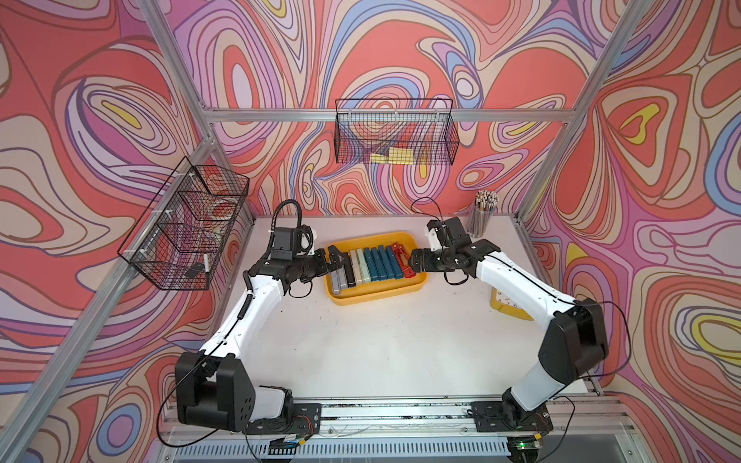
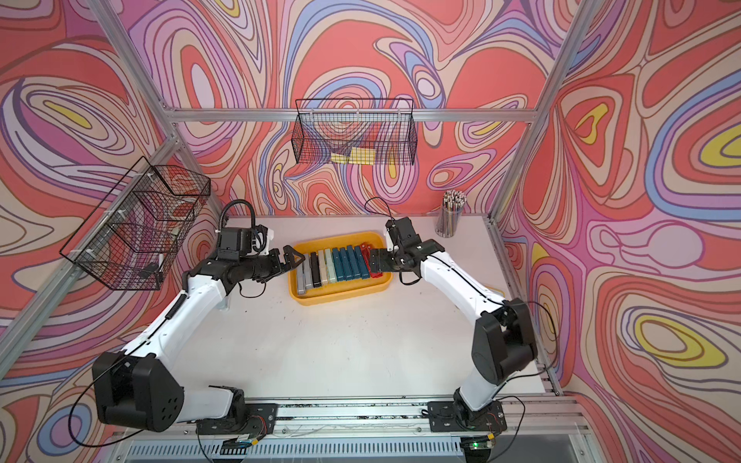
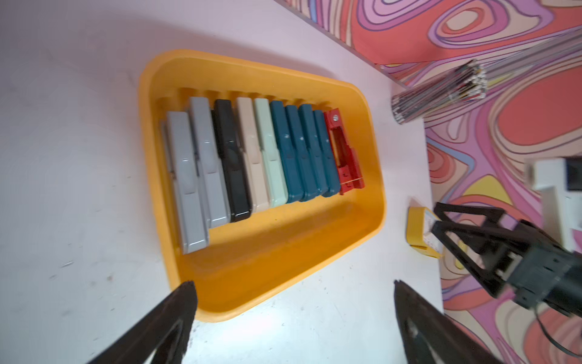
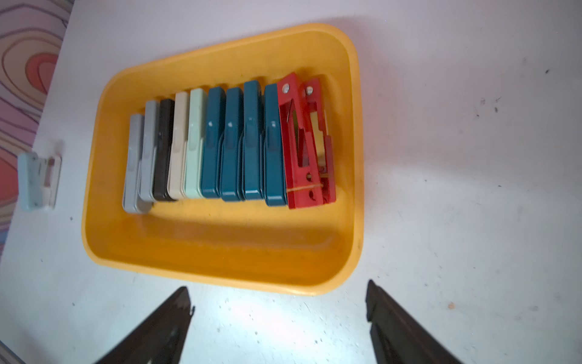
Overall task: Put the pruning pliers into the storage box
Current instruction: Reset both arms
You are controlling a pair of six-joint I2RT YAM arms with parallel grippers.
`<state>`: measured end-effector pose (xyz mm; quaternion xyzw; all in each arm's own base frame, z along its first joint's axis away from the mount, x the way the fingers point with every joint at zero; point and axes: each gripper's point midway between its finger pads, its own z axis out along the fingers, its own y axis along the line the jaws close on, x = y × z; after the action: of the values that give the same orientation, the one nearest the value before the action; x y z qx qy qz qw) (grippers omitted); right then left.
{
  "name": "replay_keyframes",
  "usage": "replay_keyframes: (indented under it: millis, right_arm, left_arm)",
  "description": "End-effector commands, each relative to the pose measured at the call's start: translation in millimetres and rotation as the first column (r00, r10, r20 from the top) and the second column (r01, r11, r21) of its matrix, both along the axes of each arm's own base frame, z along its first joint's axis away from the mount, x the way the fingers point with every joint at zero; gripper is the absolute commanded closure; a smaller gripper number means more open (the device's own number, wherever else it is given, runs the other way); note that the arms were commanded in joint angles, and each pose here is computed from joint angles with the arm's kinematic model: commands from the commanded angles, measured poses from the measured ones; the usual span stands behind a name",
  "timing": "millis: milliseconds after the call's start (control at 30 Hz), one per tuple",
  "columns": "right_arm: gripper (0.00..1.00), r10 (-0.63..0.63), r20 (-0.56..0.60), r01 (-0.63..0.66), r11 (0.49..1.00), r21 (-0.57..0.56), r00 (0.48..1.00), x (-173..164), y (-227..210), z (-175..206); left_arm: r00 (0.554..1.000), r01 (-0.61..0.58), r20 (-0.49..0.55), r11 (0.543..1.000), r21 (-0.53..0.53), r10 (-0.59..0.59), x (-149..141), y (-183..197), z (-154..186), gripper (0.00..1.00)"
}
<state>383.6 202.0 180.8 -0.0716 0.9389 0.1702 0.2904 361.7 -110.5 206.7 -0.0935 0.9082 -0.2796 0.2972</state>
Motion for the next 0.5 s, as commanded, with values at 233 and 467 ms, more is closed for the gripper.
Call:
replay_keyframes:
  millis: [233, 467]
  right_arm:
    - [0.06, -0.153, 0.087, 0.162, 0.980, -0.113, 0.984, -30.6, -57.5, -19.0]
    - [0.03, -0.268, 0.204, 0.305, 0.935, -0.180, 0.941, -30.4, -101.1, -13.2]
  left_arm:
    - [0.989, -0.147, 0.035, 0.933, 0.329, 0.143, -28.6, 62.6, -30.8, 0.01]
    - [0.952, -0.217, 0.291, 0.878, 0.427, 0.094, -26.0, 80.7, -26.8, 0.01]
